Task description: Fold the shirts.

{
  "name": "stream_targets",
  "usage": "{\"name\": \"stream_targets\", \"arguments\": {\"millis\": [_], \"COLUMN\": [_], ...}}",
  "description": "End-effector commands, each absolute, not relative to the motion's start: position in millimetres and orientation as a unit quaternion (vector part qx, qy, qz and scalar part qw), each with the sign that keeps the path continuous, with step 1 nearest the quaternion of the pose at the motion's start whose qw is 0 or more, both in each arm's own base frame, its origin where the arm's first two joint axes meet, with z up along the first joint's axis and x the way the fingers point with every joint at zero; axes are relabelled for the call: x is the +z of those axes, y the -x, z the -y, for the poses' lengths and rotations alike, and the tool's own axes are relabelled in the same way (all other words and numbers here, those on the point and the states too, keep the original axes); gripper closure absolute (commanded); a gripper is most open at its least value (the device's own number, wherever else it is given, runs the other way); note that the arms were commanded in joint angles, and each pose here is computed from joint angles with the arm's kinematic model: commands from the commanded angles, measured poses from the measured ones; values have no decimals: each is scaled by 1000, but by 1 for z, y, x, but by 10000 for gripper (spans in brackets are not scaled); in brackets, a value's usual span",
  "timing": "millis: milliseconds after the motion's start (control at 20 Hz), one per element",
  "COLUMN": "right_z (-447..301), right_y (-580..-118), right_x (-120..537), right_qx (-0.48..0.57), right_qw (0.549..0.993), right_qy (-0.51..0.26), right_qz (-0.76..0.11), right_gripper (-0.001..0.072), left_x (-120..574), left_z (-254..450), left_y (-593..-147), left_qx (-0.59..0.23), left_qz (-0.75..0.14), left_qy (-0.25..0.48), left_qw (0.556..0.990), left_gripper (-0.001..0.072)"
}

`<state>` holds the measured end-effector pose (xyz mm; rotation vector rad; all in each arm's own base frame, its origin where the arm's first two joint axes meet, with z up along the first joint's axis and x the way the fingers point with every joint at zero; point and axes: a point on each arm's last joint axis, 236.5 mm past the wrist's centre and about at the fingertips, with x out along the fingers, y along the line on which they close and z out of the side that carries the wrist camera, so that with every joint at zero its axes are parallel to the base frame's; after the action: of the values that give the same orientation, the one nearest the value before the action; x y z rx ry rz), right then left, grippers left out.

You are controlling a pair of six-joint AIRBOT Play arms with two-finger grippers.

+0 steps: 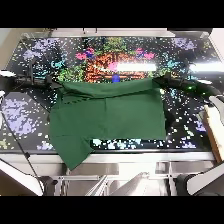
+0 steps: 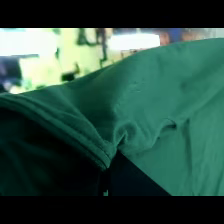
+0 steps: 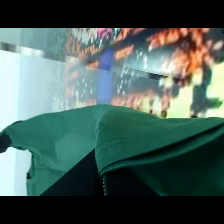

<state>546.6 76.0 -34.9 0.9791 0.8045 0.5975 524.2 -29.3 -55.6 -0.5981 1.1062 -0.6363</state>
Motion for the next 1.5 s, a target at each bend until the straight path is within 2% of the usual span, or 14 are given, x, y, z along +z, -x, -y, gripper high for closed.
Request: {"name": "stream_targets", "arguments": {"millis": [0,300,600,850,1300,1450], "right_z": [-64,-41,-50,-54,-62,-58], "right_y": [-564,-564,-533,-504,-505,-505], "right_x": [-42,-30,-55,-73,-90,-103], "right_qx": [285,289,313,326,315,294], "right_qw": [757,759,750,724,727,734], "right_qy": [-476,-481,-426,-409,-396,-381], "right_qz": [-346,-331,-397,-449,-464,-479], "right_gripper": [700,700,701,700,699,700], "left_x": [-66,-38,-60,-64,-87,-103], "left_z": [12,-7,-5,-7,19,10], "left_y": [-554,-572,-544,-524,-507,-497], "left_qx": [-278,-279,-282,-291,-292,-261], "left_qz": [-499,-489,-534,-565,-619,-654], "left_qy": [274,279,294,292,218,182], "left_qw": [774,778,741,715,696,686], "left_gripper": [692,693,695,694,693,693]}}
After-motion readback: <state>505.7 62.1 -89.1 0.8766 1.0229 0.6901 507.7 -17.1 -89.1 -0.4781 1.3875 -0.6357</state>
